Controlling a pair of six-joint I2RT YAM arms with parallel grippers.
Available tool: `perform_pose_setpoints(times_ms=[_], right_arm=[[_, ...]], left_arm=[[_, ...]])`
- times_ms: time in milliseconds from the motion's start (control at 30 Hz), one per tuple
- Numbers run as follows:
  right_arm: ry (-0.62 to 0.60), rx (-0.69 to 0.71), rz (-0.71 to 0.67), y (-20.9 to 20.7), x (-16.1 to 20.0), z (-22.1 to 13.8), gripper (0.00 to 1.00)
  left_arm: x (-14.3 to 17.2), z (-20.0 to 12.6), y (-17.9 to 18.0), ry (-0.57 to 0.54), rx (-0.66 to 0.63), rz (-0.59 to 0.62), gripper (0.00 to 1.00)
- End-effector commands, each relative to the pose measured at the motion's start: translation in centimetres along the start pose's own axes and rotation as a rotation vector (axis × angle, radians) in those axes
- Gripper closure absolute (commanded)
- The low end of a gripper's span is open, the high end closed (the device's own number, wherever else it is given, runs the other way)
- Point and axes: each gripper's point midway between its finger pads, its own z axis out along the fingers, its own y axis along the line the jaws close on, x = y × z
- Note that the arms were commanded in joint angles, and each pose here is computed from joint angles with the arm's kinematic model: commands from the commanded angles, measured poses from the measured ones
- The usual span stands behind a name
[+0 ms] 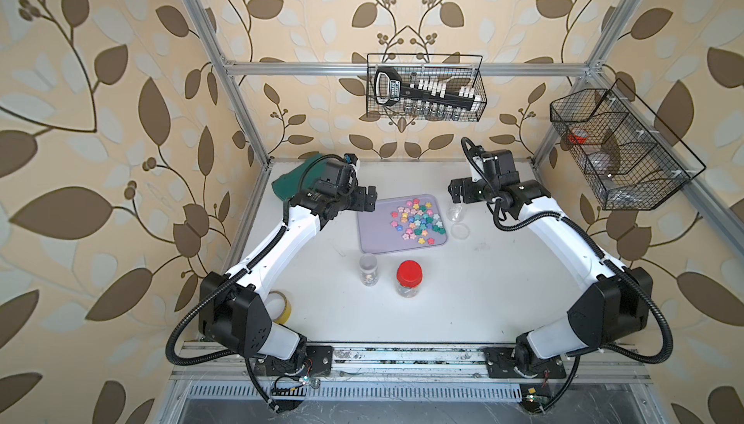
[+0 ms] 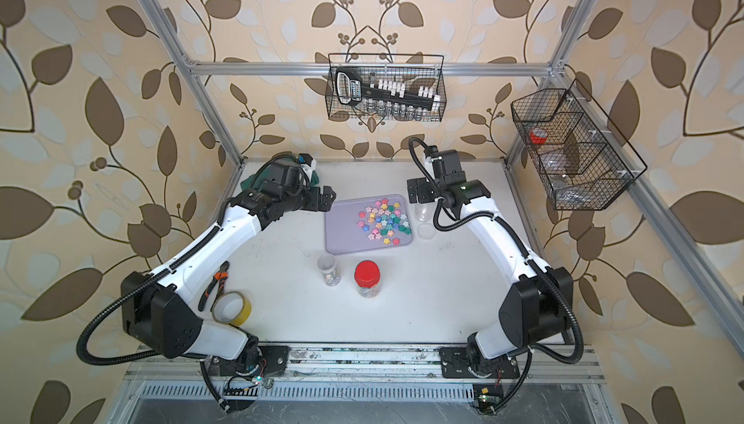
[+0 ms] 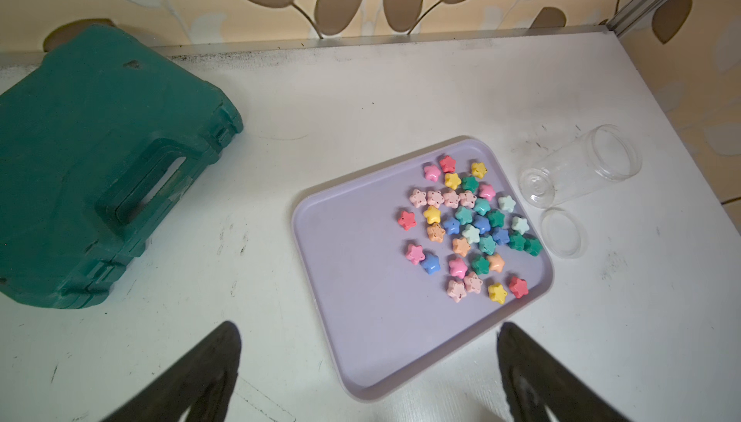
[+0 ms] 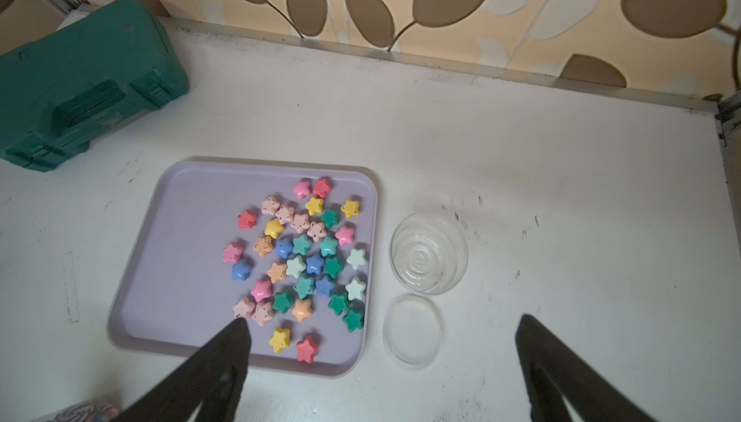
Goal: Pour the candies out of the jar
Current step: Pick up the jar from the center of the board.
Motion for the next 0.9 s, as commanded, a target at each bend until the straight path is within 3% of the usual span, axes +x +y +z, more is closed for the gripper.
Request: perform_pose_setpoints(times_ms=[0, 233, 500, 867], right_arm=[[-0.076, -0.086, 0.006, 1.7, -1.1, -2.1, 0.01], [0.182, -0.224, -0.129, 9.5, 6.5, -2.8, 0.01], [0.356, -0.360, -0.302, 17.4, 12.6, -6.3, 0.05], [0.517, -0.402, -0.394, 20.1, 19.0, -6.6, 0.12]], left_arm=[[-0.5, -1.3, -0.7, -0.053, 0.021, 0.034, 0.01], [-0.3, -0.7, 1.0, -0.020, -0.083, 0.046, 0.01], [0.1, -0.2, 2.1, -0.007, -0.145, 0.055, 0.01], [0.2, 0.1, 2.4, 0.003, -0.162, 0.033, 0.01]])
